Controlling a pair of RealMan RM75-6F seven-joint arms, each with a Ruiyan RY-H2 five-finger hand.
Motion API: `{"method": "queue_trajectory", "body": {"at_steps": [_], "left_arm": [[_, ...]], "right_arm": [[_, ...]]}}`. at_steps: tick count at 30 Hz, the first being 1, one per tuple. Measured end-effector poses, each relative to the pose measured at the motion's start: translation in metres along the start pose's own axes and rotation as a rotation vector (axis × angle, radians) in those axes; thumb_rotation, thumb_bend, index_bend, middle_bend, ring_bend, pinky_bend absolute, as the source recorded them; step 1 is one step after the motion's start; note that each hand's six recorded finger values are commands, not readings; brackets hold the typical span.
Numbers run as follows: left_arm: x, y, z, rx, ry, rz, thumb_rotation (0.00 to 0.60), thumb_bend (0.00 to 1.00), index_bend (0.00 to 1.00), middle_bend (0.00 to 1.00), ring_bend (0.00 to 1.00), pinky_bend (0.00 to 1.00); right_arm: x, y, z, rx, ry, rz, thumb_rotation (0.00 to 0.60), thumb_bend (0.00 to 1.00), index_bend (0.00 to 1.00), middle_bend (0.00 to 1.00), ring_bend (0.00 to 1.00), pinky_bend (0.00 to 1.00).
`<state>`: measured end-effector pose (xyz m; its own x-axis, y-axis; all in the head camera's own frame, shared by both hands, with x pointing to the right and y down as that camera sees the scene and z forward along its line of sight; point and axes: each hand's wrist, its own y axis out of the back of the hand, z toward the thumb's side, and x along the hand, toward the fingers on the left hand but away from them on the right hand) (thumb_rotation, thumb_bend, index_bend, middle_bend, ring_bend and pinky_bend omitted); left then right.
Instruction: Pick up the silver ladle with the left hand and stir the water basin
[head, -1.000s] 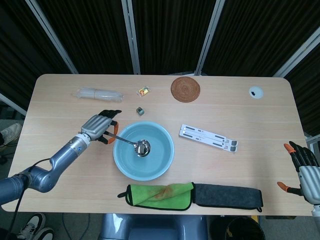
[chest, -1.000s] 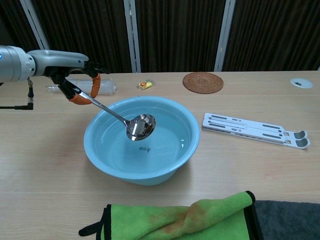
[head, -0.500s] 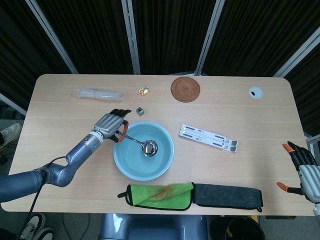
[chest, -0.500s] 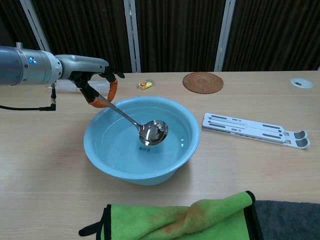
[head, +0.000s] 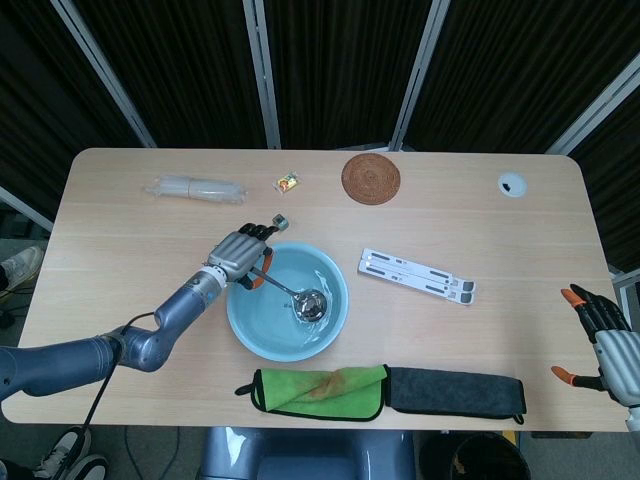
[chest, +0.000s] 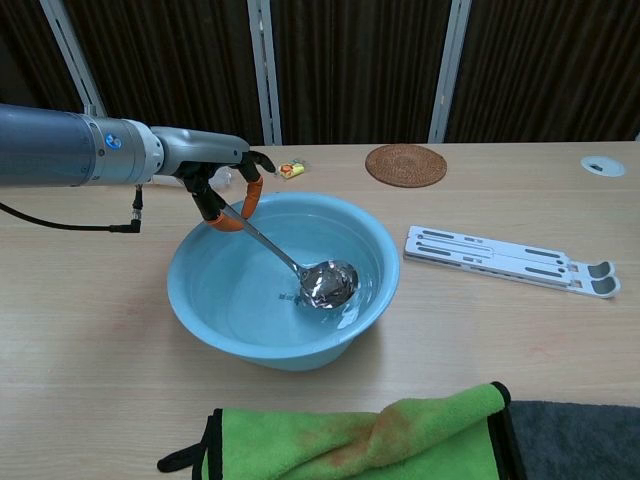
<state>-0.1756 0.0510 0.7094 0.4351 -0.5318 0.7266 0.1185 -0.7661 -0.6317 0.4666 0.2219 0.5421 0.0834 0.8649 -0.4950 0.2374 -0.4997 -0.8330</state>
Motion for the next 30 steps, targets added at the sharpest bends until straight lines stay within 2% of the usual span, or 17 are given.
{"method": "queue_trajectory", "body": {"at_steps": [12, 30], "left_arm": [[-0.004, -0.006, 0.007, 0.016, -0.002, -0.020, 0.600, 0.41, 0.57, 0.00, 0.00, 0.00], [-0.049, 0.023, -0.005, -0.054, -0.005, 0.012, 0.600, 0.41, 0.57, 0.00, 0.00, 0.00]], "right_arm": [[0.003, 0.003, 0.000, -0.003, 0.008, -0.014, 0.600, 0.02, 0.01, 0.00, 0.00, 0.00], [0.001, -0.009, 0.007, 0.051, 0.002, -0.002, 0.600, 0.02, 0.01, 0.00, 0.00, 0.00]]}}
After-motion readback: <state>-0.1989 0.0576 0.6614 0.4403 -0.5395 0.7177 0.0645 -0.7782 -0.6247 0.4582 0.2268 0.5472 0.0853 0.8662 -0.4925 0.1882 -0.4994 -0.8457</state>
